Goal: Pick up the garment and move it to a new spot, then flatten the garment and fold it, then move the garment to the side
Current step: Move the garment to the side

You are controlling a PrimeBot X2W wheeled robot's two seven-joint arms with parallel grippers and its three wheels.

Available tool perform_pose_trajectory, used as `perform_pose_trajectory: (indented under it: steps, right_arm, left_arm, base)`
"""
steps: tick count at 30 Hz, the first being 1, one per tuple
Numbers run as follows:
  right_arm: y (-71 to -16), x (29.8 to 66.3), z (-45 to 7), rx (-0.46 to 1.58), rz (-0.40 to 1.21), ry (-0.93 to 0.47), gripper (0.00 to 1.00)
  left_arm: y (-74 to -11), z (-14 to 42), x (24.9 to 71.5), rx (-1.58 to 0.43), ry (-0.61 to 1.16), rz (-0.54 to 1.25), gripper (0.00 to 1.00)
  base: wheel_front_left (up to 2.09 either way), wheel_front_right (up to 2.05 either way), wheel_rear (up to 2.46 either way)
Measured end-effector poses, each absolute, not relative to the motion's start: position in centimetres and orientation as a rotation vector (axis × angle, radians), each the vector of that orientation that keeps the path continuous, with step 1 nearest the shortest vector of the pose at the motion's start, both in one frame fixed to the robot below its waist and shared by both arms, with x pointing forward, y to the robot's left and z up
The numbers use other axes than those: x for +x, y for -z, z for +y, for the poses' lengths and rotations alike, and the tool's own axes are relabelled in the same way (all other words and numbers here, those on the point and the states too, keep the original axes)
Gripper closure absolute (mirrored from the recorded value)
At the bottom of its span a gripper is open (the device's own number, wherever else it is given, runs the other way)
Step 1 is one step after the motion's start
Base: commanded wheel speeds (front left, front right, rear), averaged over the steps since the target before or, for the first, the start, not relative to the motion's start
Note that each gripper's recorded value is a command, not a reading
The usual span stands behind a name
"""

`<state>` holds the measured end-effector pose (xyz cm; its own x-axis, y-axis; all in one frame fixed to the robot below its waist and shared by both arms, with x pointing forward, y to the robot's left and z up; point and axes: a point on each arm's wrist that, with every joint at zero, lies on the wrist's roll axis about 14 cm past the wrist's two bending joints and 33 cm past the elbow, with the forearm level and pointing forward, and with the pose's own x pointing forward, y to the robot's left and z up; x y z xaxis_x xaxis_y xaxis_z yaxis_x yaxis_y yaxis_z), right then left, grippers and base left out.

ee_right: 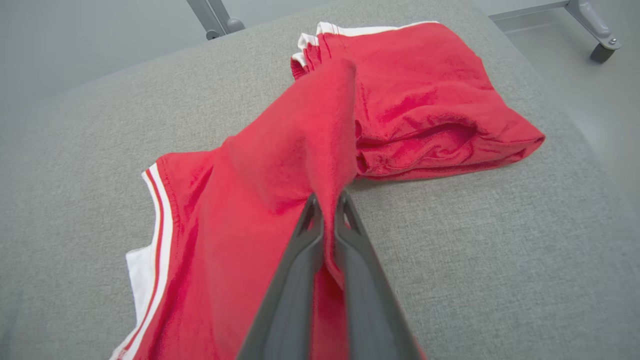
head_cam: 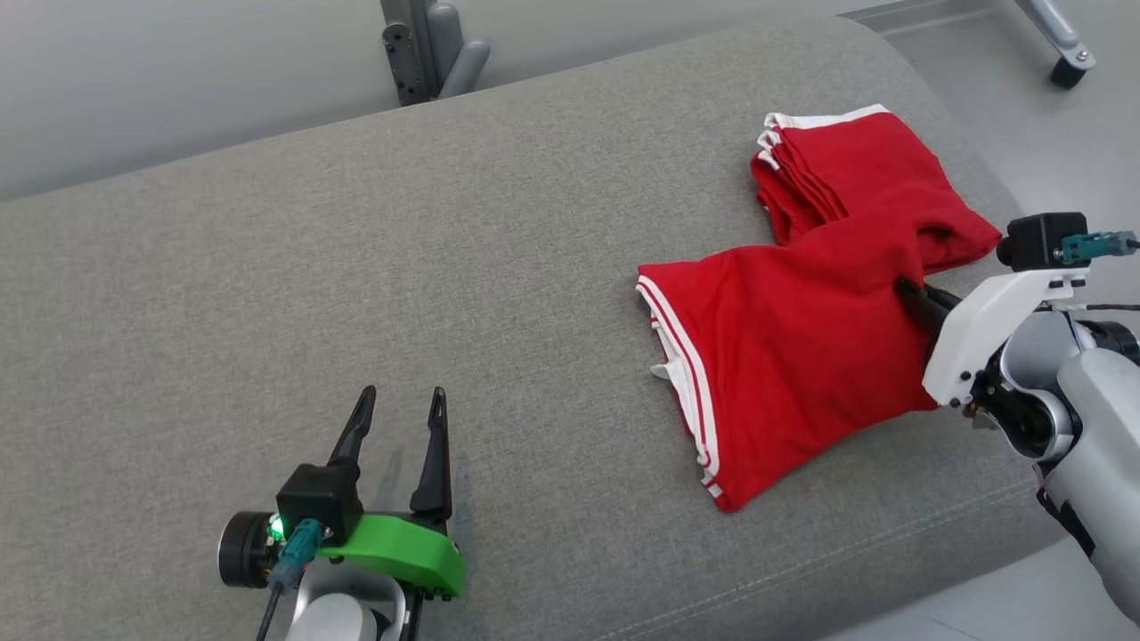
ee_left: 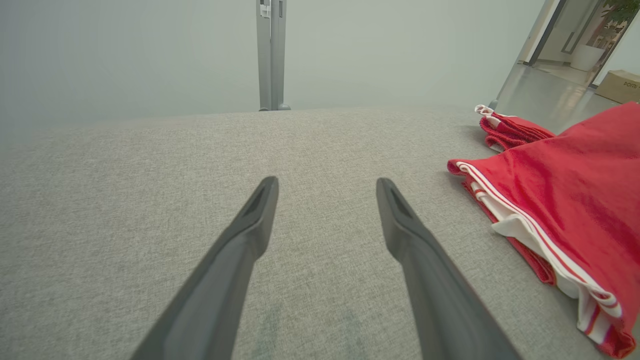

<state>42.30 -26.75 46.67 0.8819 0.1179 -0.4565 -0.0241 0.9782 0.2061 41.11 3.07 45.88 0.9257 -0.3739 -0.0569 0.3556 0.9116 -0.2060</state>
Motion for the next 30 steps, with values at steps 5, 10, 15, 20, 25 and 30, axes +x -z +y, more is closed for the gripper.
perform_pose_trajectory:
  steps: [5, 10, 15, 20, 25, 30]
  right_arm:
    - [-49.8, 44.9, -25.2, 0.167, 0.403, -0.114, 1.0]
    - [-52.9, 47.1, -24.3, 0.129, 0.342, -0.137, 1.0]
    - [-55.8, 49.3, -24.5, 0.097, 0.295, -0.124, 1.0]
    - [-57.6, 51.1, -24.3, 0.089, 0.273, -0.108, 1.0]
    - [-57.7, 52.1, -25.9, 0.068, 0.287, -0.055, 1.0]
    - [-57.8, 52.9, -28.2, 0.013, 0.295, 0.002, 1.0]
  left_arm:
    - [-46.3, 4.1, 40.7, -0.203, 0.345, 0.087, 0.0]
    - [-46.7, 4.8, 40.1, -0.217, 0.318, 0.082, 0.0]
    - [-46.9, 5.9, 39.7, -0.214, 0.285, 0.074, 0.0]
    - [-46.7, 6.8, 39.3, -0.212, 0.261, 0.08, 0.0]
    - [-46.3, 7.2, 39.3, -0.212, 0.249, 0.088, 0.0]
    - [-45.6, 7.4, 39.3, -0.206, 0.244, 0.107, 0.0]
  base:
    - [0.0, 0.0, 0.0]
    - [0.0, 0.0, 0.0]
    - [0.0, 0.0, 0.0]
    - [0.0, 0.0, 0.0]
    - [0.0, 0.0, 0.0]
    - [0.0, 0.0, 0.0]
